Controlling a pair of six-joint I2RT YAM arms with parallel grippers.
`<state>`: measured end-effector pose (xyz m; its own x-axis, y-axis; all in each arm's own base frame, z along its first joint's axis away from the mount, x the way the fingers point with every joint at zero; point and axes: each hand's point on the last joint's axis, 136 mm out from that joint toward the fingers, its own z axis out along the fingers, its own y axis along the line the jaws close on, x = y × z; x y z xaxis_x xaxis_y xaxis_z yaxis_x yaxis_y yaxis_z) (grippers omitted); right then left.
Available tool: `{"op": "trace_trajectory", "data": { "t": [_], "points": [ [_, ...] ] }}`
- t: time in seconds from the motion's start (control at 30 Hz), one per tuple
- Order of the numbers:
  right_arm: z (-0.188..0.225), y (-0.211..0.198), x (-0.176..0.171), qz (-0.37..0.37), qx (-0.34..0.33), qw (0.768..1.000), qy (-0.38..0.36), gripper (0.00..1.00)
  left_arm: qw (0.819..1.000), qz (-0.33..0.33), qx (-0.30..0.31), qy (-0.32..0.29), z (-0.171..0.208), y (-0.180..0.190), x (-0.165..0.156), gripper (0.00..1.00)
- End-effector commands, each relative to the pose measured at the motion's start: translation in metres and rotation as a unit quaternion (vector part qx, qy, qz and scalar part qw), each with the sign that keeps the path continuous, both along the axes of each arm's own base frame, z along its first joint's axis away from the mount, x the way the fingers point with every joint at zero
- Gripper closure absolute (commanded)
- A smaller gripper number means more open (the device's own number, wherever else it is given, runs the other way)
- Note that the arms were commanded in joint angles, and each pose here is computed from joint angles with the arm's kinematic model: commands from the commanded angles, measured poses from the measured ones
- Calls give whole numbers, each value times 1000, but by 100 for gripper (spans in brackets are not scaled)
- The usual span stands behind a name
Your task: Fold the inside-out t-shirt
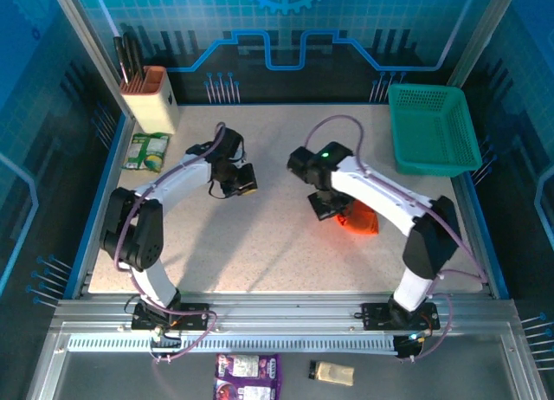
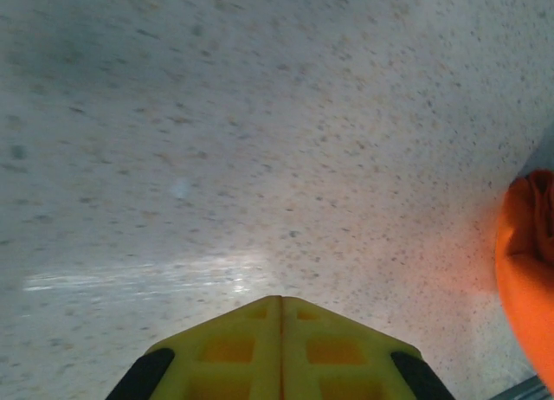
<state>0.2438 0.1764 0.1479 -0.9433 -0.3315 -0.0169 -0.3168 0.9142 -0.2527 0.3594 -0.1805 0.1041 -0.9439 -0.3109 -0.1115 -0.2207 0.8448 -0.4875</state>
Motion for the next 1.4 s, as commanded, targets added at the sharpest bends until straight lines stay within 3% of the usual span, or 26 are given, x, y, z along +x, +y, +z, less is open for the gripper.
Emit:
{"op": "trace_trajectory", "data": {
  "t": [0.0, 0.33, 0.4, 0.5, 0.7, 0.93, 1.13, 1.23, 1.37],
  "points": [
    [-8, 44, -14, -28, 39, 999, 20, 100, 1000, -9, -7, -12, 8, 14, -9, 92],
    [-64, 194, -3, -11, 192, 980, 47, 98, 1000, 22, 4, -12, 3, 58, -22, 91],
    [-51, 222, 5, 7, 242, 969, 36, 78, 1000, 23, 8, -16, 8, 63, -25, 90],
    [-17, 241, 14, 28, 312, 950, 16, 63, 999, 24, 1, -22, 15, 61, -28, 88],
    [8, 190, 28, -6, 361, 933, -1, 59, 1000, -2, -25, -11, 13, 23, -41, 87],
    [-30, 99, 38, -79, 371, 925, 32, 62, 998, -51, -6, 29, -19, -42, -66, 89],
    [-56, 86, 62, -95, 432, 895, 58, 63, 995, -36, 85, 48, -58, -24, -57, 92],
    [-83, 78, 73, -112, 419, 898, 70, 64, 990, -35, 127, 57, -73, -11, -48, 92],
    [-123, 47, 83, -170, 352, 918, 67, 65, 984, -30, 161, 63, -88, 7, -38, 93]
  ]
}}
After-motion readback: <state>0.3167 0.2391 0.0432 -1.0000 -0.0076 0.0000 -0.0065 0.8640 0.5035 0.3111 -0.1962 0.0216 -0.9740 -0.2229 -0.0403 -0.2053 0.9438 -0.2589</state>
